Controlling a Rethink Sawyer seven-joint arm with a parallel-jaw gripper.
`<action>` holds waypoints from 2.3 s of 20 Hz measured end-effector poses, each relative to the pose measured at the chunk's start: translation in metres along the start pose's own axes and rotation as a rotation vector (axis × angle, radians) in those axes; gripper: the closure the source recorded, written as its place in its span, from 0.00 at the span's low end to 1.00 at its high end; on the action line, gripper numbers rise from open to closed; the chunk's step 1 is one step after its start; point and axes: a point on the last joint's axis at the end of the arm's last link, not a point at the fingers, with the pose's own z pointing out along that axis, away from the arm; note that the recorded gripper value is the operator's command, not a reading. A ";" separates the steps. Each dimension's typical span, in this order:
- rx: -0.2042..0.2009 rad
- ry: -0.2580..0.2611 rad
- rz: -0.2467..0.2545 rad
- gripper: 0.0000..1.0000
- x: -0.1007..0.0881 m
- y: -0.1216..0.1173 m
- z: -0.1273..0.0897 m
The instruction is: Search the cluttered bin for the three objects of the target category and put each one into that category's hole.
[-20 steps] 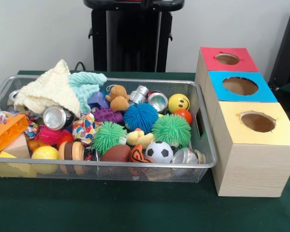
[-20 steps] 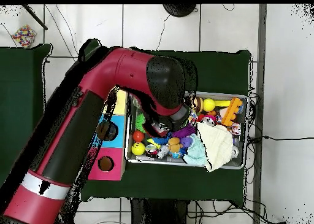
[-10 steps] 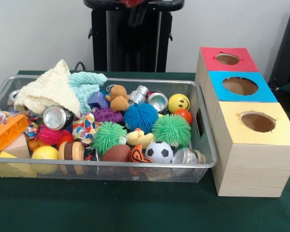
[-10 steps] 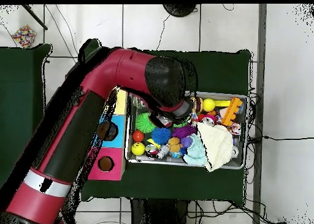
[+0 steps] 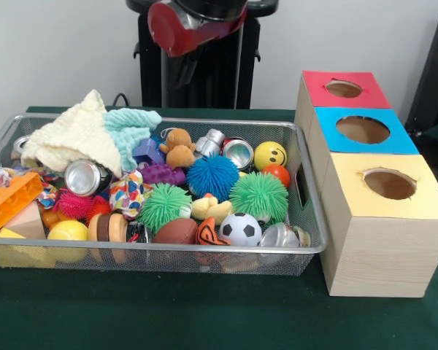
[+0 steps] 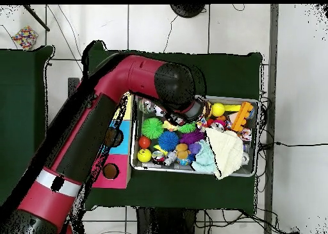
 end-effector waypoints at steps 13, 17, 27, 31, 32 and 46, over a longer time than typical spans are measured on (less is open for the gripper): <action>0.028 -0.055 0.013 1.00 -0.011 -0.007 0.029; 0.166 -0.173 0.041 1.00 -0.024 -0.024 0.037; 0.335 -0.285 0.079 0.00 -0.035 -0.045 0.043; 0.328 -0.283 0.078 0.00 -0.035 -0.044 0.044; 0.323 -0.281 0.078 0.00 -0.035 -0.043 0.045; 0.258 -0.279 0.081 0.00 -0.035 -0.037 0.060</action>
